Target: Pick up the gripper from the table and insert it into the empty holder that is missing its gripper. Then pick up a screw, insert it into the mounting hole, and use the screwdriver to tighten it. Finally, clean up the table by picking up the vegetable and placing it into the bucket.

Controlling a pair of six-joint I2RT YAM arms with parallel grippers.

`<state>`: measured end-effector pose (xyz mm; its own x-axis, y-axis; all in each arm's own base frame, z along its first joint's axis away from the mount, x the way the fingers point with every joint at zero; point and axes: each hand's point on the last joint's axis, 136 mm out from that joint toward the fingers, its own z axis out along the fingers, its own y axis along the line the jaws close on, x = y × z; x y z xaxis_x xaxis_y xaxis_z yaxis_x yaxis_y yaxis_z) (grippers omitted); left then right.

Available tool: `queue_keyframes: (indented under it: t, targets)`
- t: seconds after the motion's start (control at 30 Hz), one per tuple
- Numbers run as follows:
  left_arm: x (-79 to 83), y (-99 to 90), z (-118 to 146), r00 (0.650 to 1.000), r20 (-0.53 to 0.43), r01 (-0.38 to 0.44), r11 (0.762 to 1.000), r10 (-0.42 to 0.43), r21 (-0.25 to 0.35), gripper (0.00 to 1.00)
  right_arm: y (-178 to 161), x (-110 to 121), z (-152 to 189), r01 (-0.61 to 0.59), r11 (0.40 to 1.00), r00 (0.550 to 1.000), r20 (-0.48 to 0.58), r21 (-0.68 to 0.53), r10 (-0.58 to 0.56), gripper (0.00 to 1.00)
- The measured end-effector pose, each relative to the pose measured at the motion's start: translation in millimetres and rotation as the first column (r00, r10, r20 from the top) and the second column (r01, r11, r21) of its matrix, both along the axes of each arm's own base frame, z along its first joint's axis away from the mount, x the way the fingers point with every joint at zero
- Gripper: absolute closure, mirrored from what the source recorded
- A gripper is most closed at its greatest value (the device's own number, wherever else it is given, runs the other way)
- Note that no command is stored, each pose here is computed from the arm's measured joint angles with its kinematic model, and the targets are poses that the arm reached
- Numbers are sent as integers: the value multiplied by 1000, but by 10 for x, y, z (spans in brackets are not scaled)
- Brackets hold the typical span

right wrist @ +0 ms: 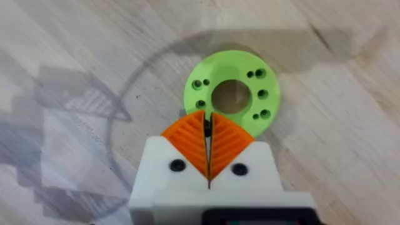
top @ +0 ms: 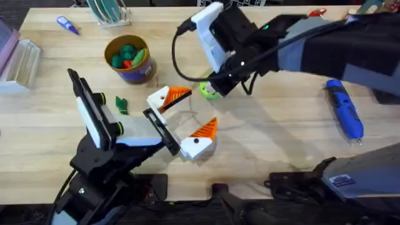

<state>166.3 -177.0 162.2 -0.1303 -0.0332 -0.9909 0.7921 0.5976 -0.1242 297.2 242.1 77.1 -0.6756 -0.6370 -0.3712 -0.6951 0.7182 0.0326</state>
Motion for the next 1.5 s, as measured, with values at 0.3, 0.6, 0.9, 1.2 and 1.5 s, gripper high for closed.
queue_keyframes:
  t: [0.3,0.6,0.9,1.2,1.5]
  targets:
    - [0,0,0,1000,0,0,1000,0,0,15,12,43,498,4,1000,1000,-1,-5,-4,995]
    - [0,0,1,1000,0,0,1000,0,0,15,49,91,1166,3,1000,1000,30,19,-4,995]
    - [-1,0,0,1000,0,0,1000,0,0,15,400,-117,1765,-105,980,994,38,171,100,995]
    - [0,0,0,1000,0,0,1000,0,0,15,918,-670,1893,-287,926,957,30,246,289,995]
    - [-1,0,0,1000,0,0,1000,0,0,14,1107,-906,1897,-353,900,934,32,256,357,995]
